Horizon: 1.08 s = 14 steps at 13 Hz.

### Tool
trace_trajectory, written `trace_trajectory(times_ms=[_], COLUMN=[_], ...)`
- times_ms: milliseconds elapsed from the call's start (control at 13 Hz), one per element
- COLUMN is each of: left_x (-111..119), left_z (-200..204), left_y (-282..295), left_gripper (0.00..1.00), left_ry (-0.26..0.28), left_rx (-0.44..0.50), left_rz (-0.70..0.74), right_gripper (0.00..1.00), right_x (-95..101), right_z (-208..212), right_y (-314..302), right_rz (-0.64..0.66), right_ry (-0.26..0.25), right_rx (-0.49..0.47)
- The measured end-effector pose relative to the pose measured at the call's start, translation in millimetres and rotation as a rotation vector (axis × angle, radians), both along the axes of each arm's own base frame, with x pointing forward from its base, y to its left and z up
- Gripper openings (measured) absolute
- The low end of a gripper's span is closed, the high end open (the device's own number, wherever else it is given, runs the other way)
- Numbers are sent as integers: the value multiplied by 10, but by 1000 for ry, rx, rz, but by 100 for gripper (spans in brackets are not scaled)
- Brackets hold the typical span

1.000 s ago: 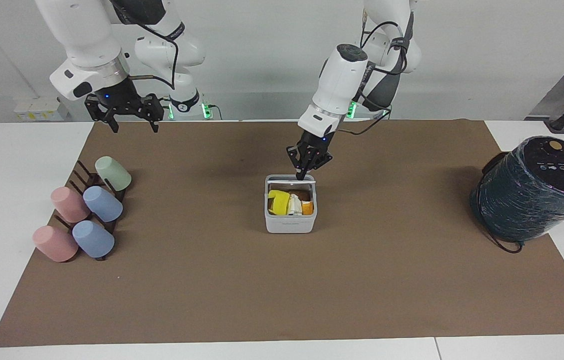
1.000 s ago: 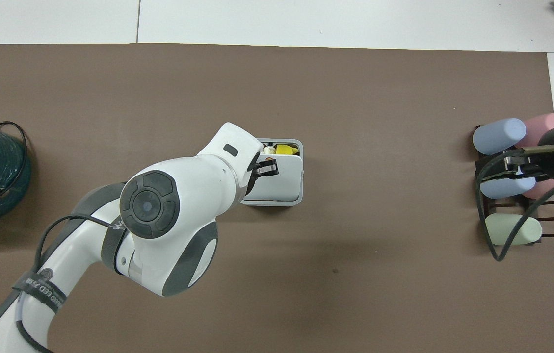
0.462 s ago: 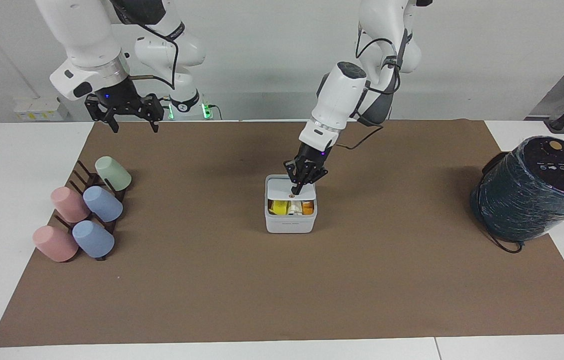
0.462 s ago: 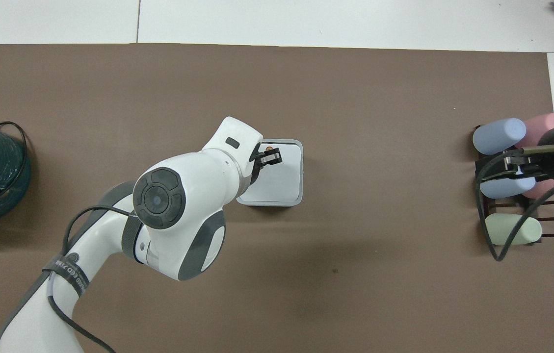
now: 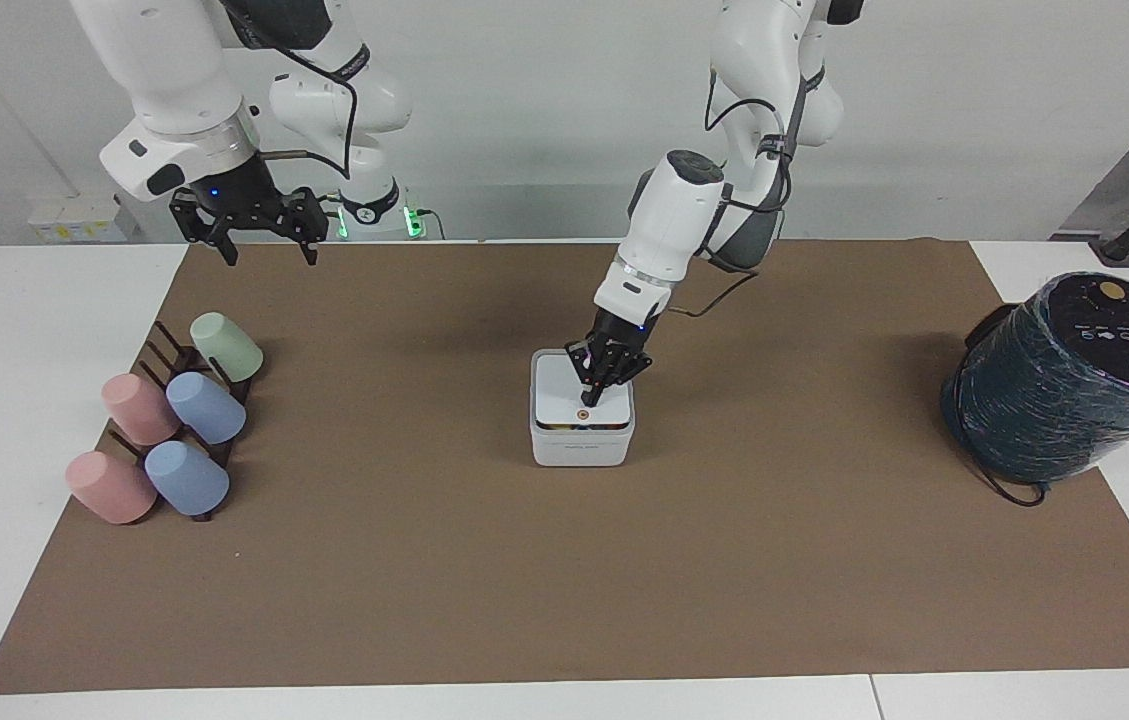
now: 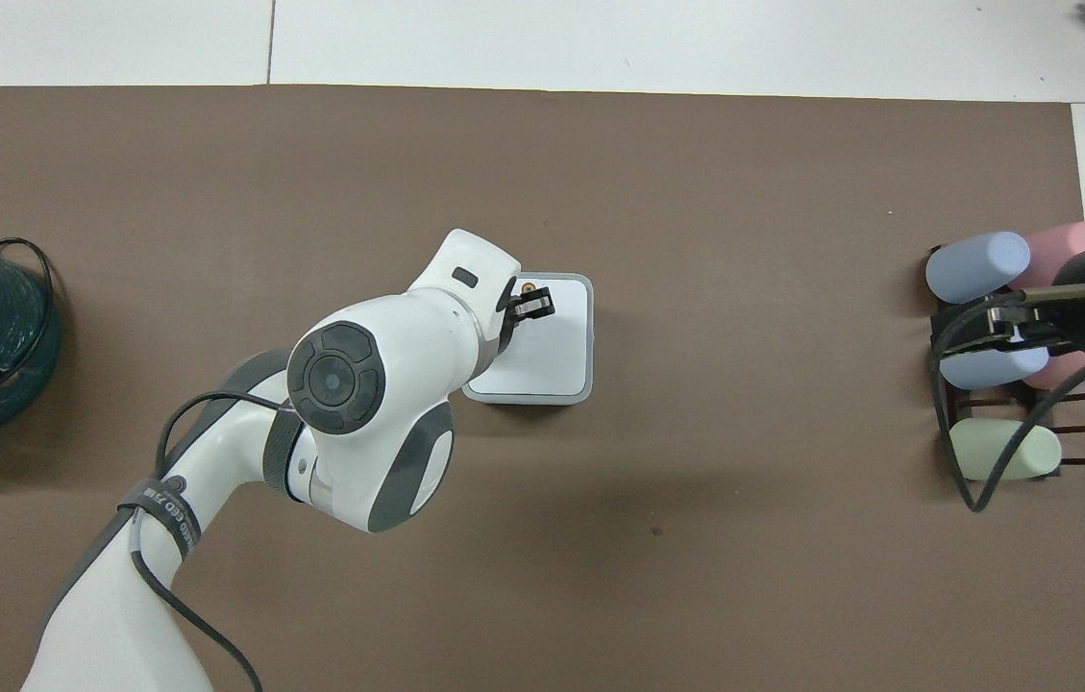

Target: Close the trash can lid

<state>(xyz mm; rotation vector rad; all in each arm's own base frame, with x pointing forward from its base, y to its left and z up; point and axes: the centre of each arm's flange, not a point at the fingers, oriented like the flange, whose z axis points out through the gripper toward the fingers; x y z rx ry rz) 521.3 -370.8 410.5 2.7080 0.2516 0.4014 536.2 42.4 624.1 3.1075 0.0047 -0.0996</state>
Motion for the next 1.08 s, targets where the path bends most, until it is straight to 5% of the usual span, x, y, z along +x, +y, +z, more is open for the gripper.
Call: trace_trajectory(times_ms=[769,1077], left_x=[56,266], left_z=[-83,122], left_y=[-42,39], left_gripper=[7,8], left_ry=[-10,85], left_rx=[-3,36], left_rz=[3,4], right_gripper=[100,100], right_x=[0,0], right_z=[-2,-2], right_y=[0,0], right_rz=[0,0], right_ry=[0,0], right_rx=[0,0])
